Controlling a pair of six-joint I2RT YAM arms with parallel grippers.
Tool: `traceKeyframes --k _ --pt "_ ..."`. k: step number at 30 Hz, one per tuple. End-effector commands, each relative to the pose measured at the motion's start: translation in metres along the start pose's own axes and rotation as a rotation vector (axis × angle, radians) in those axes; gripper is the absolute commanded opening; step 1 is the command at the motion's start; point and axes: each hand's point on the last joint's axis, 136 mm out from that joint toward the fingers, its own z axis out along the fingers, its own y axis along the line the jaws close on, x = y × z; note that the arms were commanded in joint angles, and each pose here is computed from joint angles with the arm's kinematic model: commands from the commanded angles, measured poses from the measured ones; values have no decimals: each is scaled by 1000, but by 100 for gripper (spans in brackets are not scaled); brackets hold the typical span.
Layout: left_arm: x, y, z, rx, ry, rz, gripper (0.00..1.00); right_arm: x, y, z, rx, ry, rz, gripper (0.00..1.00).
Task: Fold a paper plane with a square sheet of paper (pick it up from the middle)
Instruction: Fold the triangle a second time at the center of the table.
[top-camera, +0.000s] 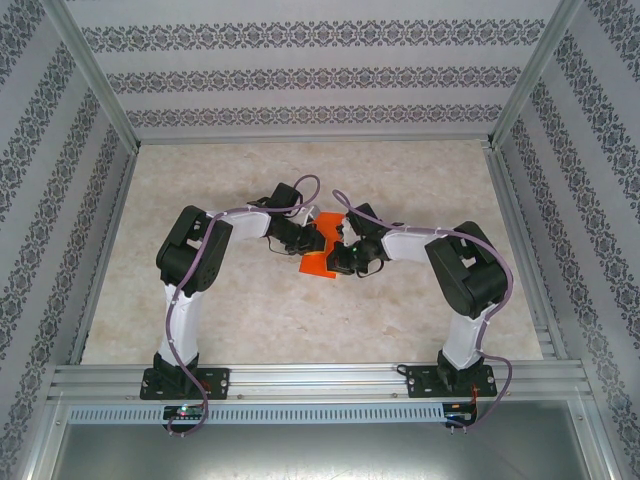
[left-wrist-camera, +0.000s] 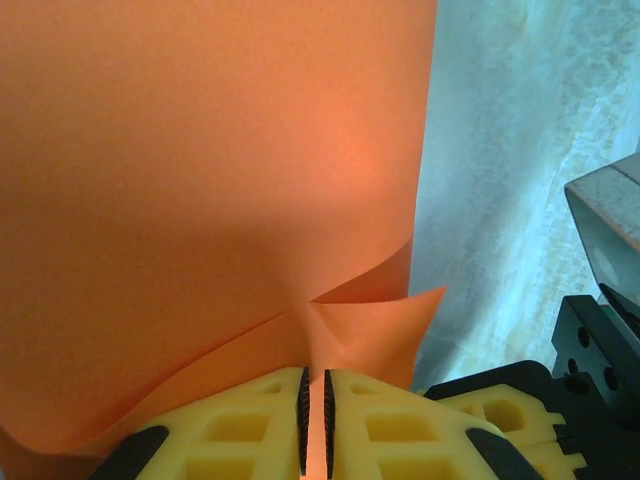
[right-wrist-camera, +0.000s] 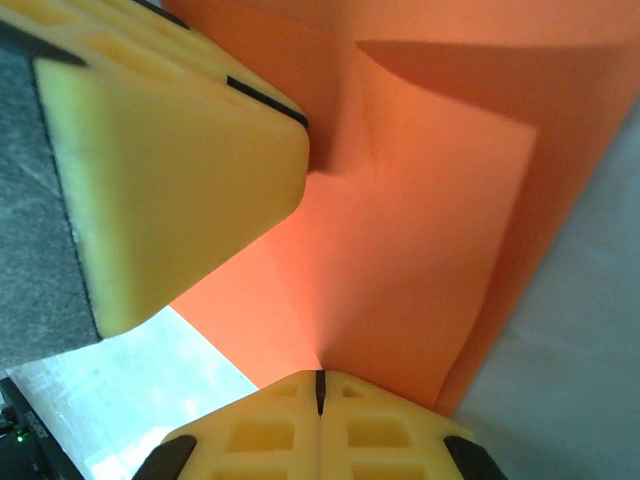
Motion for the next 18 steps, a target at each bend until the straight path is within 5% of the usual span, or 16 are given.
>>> traceKeyframes --k 1,18 --pt "39 77 24 -199 107 -109 17 21 -20 1 45 50 28 1" --pt "33 78 19 -202 102 -111 17 63 -39 -11 65 79 75 1"
